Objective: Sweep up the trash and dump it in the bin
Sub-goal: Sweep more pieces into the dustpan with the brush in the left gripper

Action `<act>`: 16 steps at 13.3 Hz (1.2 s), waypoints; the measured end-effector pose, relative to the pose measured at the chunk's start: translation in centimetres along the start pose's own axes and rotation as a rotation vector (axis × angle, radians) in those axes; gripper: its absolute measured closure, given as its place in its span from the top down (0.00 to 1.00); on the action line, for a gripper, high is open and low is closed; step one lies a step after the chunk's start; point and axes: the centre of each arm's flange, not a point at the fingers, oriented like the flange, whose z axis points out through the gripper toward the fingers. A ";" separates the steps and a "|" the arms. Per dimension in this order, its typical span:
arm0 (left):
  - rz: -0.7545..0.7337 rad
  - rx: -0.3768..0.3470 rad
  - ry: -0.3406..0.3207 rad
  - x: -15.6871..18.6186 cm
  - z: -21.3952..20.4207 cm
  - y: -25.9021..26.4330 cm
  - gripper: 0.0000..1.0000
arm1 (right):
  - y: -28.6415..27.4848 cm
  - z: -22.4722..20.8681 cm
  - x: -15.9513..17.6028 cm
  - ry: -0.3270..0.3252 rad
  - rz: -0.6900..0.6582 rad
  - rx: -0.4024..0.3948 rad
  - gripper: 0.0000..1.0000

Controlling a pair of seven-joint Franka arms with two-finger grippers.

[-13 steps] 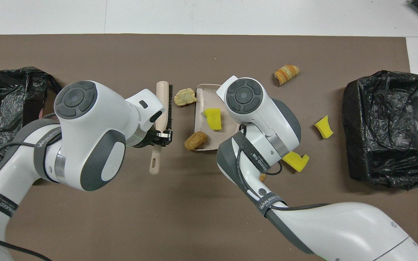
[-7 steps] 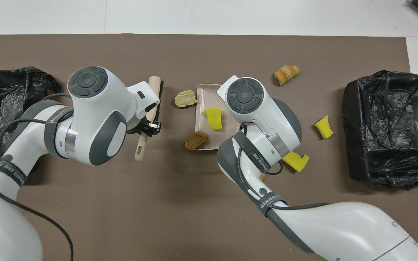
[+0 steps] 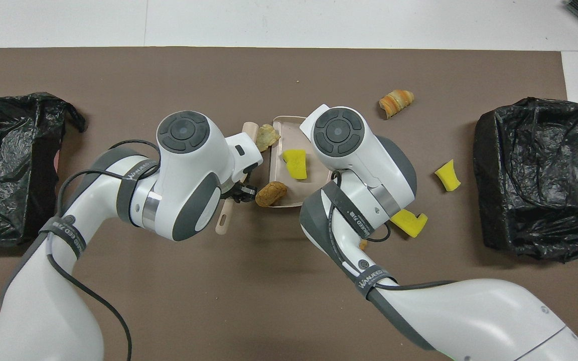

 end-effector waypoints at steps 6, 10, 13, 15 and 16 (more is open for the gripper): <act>-0.085 -0.173 -0.041 -2.7 -4.3 3.5 0.26 | 0.0 0.0 0.0 0.000 0.000 0.000 0.32; -0.555 -0.147 -0.119 -3.7 -4.3 2.8 0.26 | 0.0 0.0 0.0 0.001 0.000 0.000 0.32; -0.745 -0.099 -0.186 -5.9 -2.3 2.4 0.26 | 0.1 0.1 -0.2 0.001 -0.011 -0.001 0.32; -0.772 -0.119 -0.122 -7.2 -1.0 2.6 0.26 | 0.2 0.1 -0.3 0.001 -0.019 0.000 0.32; -0.753 -0.133 -0.083 -7.6 -0.3 3.3 0.26 | 0.2 0.2 -0.3 0.001 -0.037 0.000 0.32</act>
